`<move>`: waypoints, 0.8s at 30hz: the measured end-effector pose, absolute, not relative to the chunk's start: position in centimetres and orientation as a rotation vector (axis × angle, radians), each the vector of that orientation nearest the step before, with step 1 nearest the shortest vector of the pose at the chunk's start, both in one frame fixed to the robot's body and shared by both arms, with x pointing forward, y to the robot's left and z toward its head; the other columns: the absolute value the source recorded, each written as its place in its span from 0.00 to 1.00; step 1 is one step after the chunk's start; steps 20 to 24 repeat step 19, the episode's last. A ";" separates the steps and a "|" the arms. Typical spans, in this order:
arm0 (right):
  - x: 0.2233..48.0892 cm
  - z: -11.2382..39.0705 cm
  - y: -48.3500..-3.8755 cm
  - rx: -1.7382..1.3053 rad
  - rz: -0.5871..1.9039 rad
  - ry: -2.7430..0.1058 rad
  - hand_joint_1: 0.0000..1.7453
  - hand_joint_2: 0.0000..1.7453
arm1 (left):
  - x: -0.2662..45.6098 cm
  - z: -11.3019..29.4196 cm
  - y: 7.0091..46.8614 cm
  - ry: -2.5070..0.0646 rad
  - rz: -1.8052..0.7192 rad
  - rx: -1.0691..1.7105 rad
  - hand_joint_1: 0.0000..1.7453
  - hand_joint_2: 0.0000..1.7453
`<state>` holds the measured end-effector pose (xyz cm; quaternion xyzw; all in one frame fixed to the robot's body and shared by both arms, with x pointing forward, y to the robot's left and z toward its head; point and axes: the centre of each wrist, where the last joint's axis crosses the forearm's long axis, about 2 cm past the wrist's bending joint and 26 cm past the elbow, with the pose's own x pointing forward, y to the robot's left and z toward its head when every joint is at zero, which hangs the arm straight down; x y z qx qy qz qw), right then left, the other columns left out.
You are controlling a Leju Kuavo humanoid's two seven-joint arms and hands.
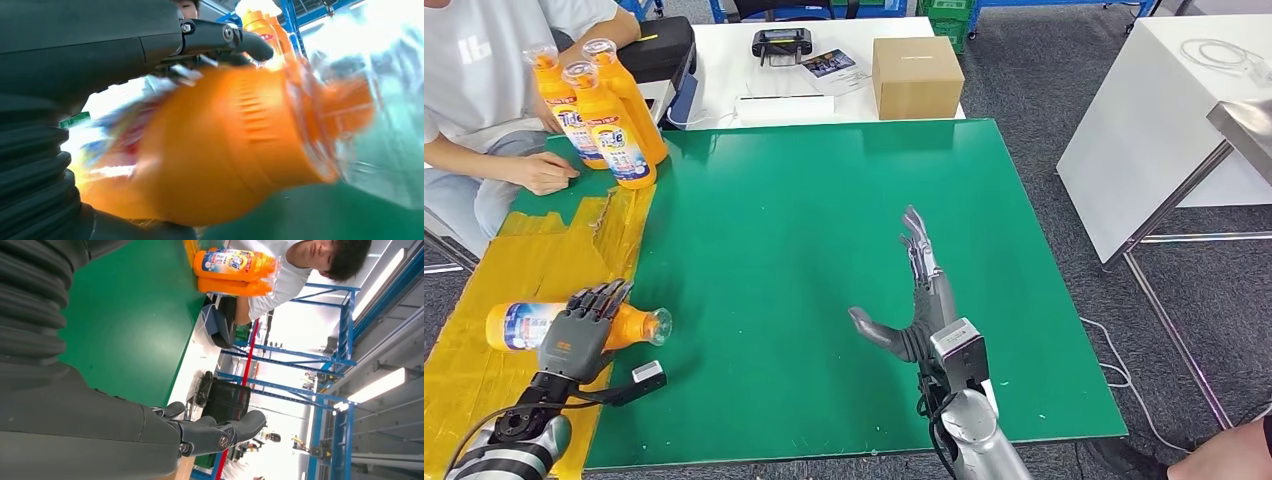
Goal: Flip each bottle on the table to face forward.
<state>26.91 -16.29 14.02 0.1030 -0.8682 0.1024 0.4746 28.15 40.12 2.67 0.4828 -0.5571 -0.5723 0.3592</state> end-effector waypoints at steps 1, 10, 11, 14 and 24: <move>26.9 14.0 -16.3 0.252 0.250 -2.123 0.00 1.00 | 28.2 2.7 40.1 -1.436 -1.475 1.245 0.00 1.00; 26.9 13.9 -16.3 0.251 0.251 -2.117 0.00 1.00 | 28.1 2.6 40.1 -1.440 -1.466 1.241 0.00 1.00; 26.9 13.9 -16.3 0.251 0.251 -2.117 0.00 1.00 | 28.1 2.6 40.1 -1.442 -1.465 1.240 0.00 1.00; 26.9 13.8 -16.3 0.251 0.251 -2.116 0.00 1.00 | 28.1 2.6 40.1 -1.462 -1.449 1.225 0.00 1.00; 26.9 13.7 -16.3 0.247 0.250 -2.112 0.00 1.00 | 27.2 2.5 39.7 -1.573 -1.380 1.175 0.00 1.00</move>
